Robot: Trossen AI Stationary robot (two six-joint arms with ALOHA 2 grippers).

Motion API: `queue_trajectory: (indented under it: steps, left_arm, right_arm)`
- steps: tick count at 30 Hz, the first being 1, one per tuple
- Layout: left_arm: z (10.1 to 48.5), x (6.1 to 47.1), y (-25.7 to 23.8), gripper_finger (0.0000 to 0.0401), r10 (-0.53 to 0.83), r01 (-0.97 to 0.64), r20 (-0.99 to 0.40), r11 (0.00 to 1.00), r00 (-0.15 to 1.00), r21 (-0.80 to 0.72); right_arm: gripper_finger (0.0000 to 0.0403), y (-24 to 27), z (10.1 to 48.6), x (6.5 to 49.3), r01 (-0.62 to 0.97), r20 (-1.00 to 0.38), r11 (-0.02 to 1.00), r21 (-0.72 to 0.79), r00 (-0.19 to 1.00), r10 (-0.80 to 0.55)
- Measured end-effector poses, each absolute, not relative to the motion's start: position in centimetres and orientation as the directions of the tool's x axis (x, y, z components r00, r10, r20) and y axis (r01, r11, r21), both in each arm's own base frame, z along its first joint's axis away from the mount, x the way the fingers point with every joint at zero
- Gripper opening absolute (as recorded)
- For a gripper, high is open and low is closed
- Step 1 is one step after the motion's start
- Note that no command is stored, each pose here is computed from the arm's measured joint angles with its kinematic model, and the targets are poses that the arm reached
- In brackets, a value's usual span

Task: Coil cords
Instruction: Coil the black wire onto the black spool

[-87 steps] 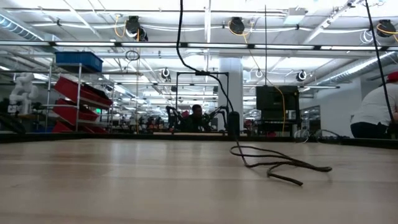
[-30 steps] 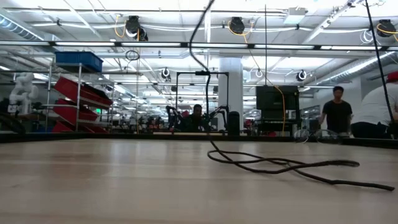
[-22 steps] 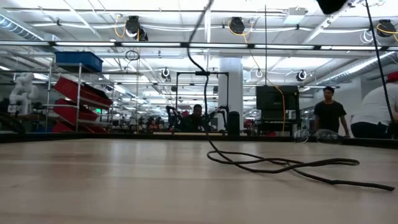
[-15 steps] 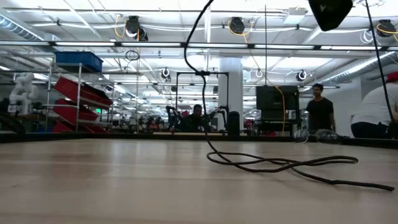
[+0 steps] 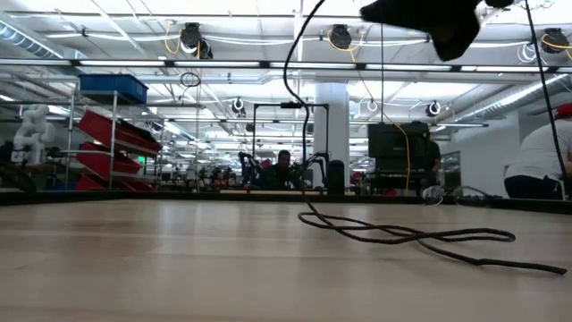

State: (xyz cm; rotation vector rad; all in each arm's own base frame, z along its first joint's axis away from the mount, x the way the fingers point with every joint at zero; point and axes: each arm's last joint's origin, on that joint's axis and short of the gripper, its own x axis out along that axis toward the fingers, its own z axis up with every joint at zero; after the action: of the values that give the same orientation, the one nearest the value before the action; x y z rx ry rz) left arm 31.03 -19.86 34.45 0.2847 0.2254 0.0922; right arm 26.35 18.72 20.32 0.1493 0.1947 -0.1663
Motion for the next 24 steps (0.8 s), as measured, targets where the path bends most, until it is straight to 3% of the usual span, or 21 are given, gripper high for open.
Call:
queue_trajectory:
  steps: [6,9,14,19,24]
  left_arm:
    - [34.5,31.0,-19.9,0.0002,0.122,-0.061,-0.203,0.956,0.972,0.286]
    - [34.5,31.0,-19.8,0.0002,0.140,-0.079,-0.199,0.954,0.970,0.289]
    - [34.5,31.0,-19.9,0.0002,0.145,-0.084,-0.196,0.954,0.970,0.289]
    - [34.7,31.0,-19.9,0.0002,0.156,-0.100,-0.183,0.954,0.971,0.282]
    - [34.9,31.0,-19.9,0.0002,0.154,-0.105,-0.169,0.957,0.973,0.270]
  right_arm:
    - [0.0205,18.3,18.5,28.6,0.169,-0.148,0.974,0.150,0.978,-0.146]
    - [0.0200,18.6,17.4,29.2,0.105,-0.126,0.981,0.162,0.988,-0.085]
    - [0.0184,18.7,16.4,29.6,0.109,-0.114,0.982,0.155,0.989,-0.091]
    - [0.0141,18.3,17.0,30.0,0.123,-0.059,0.979,0.162,0.992,-0.115]
    - [0.0060,18.1,17.2,30.1,0.119,-0.046,0.980,0.157,0.992,-0.113]
